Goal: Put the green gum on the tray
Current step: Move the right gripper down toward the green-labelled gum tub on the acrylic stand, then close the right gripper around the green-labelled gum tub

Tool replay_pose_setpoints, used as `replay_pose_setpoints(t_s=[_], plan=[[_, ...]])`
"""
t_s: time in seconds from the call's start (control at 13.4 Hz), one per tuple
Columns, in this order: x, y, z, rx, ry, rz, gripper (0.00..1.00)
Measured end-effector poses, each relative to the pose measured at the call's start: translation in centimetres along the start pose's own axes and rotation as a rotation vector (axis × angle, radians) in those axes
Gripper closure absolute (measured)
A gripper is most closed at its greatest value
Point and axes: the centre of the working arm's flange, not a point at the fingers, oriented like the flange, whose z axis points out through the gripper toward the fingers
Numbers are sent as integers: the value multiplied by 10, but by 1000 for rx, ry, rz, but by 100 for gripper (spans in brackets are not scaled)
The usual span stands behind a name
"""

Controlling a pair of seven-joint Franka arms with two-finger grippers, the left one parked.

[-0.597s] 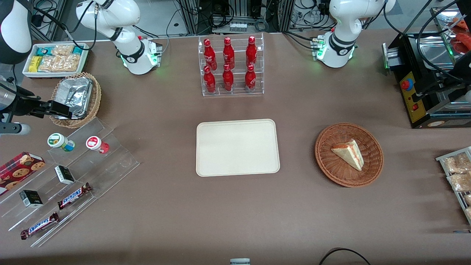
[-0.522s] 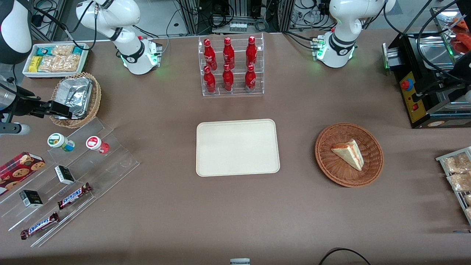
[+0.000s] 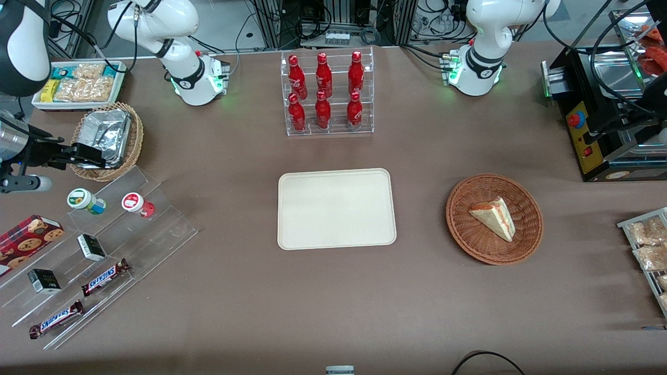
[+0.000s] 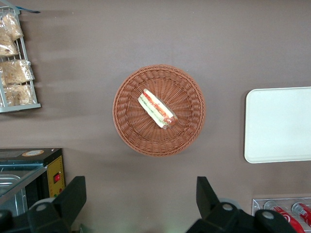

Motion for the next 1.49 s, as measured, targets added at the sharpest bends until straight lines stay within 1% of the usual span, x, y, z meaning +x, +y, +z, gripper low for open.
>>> replay_pose_setpoints(t_s=[0.07,0.22,0.45,0.67,0.82,1.04,1.27,1.49], plan=[[3,5,7,-2,9,-55,0],[6,24,21,-23,27,-168,0],[7,52,36,-36,52,-333,0],[12,81,52,-49,62,-516,0],[18,100,67,-58,65,-608,0],[24,119,89,-67,67,-674,0],[17,138,116,-73,76,-680,0],[9,146,140,-63,69,-674,0]])
